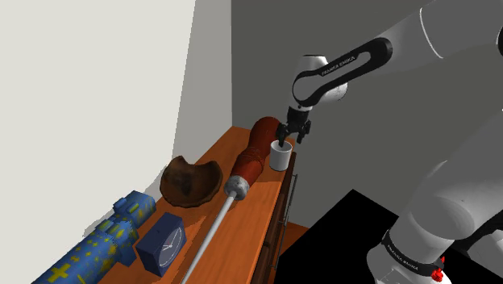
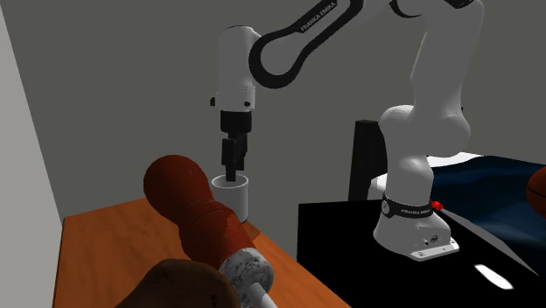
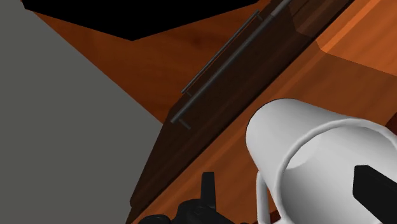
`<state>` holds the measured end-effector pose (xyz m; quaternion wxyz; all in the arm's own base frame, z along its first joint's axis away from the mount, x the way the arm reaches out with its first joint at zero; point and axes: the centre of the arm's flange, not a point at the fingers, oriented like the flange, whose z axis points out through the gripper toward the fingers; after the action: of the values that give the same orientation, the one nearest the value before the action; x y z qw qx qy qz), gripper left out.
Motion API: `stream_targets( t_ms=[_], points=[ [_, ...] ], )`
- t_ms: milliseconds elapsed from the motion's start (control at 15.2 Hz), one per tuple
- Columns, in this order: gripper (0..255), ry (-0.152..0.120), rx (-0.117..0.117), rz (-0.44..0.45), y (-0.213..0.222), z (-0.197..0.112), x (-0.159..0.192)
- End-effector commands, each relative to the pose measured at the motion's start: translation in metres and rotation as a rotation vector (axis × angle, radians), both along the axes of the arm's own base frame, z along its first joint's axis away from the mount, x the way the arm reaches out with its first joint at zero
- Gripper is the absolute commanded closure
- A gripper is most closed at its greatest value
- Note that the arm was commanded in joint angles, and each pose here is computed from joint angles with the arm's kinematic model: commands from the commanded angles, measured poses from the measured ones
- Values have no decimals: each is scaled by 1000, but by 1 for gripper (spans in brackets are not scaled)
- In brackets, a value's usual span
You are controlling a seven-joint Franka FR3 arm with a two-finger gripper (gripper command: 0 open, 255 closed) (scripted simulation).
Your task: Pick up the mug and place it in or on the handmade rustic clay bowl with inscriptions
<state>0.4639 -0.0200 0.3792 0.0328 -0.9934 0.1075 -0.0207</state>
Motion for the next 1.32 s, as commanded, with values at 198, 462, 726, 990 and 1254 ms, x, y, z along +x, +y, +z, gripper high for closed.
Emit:
stream_targets(
  t_ms=[198, 462, 726, 990, 1254],
  points=[
    [0, -1, -1, 0, 0, -27, 3],
    [0, -1, -1, 0, 0, -30, 3],
    [0, -1, -1, 0, 0, -30, 3],
    [255, -1, -1, 0, 0, -30, 3],
    [255, -1, 0, 0, 0, -30, 3]
  ],
)
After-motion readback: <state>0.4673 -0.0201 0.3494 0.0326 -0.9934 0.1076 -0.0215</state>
